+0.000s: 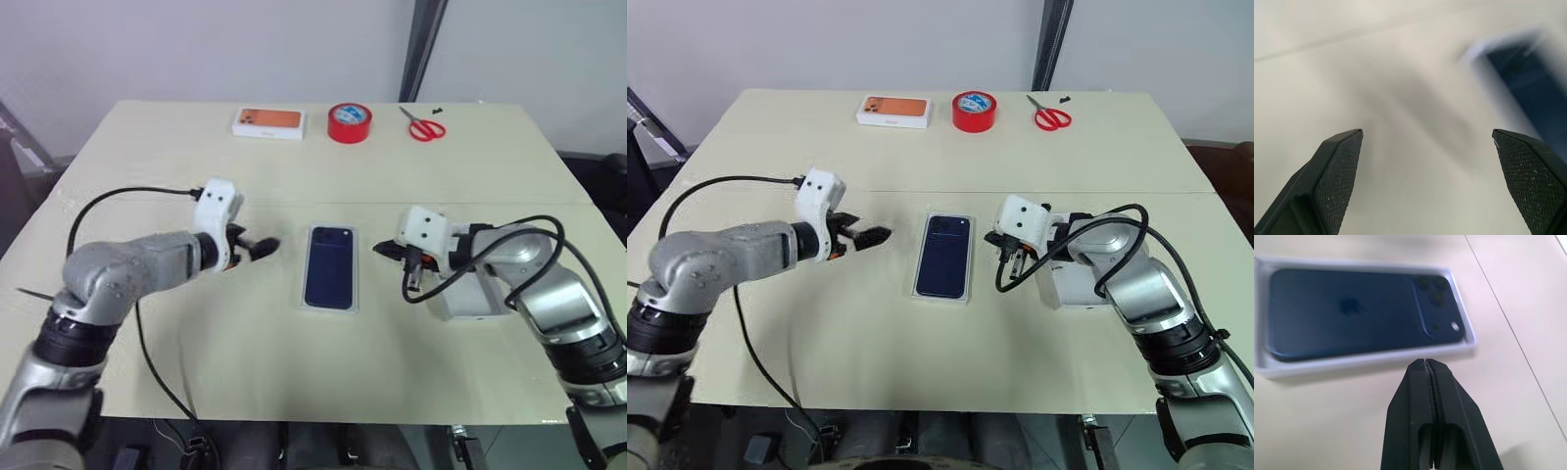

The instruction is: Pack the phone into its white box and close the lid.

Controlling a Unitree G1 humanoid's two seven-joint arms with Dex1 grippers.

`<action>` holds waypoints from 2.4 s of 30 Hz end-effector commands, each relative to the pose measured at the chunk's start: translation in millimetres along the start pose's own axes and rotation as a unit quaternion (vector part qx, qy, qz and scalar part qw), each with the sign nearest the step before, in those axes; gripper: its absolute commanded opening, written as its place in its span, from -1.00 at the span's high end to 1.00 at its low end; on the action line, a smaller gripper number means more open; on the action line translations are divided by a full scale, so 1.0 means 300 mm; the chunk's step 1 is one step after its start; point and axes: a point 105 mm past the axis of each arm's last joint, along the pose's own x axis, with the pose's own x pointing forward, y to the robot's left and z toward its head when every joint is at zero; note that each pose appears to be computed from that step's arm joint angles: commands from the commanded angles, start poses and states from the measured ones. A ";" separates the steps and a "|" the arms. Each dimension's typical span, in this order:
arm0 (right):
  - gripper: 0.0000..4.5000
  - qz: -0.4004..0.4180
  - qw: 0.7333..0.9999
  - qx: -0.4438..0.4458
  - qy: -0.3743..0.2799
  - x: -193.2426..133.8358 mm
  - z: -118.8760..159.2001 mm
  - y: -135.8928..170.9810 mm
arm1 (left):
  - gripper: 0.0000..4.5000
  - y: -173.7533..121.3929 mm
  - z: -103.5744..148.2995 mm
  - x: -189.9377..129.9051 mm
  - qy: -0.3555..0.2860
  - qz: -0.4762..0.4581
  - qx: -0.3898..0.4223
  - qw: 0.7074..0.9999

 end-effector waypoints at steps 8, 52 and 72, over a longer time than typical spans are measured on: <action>1.00 -0.014 0.999 -0.016 0.048 0.056 -0.034 0.023 | 0.77 -0.124 -0.016 0.101 -0.006 -0.071 0.132 0.989; -0.24 -0.034 0.983 0.154 0.095 -0.294 -0.080 0.016 | 0.79 -0.433 0.099 0.103 -0.083 -0.323 0.170 0.927; 0.97 -0.133 0.887 0.395 0.196 -0.194 -0.239 0.048 | 0.79 -0.394 0.068 -0.065 -0.240 -0.364 0.237 0.868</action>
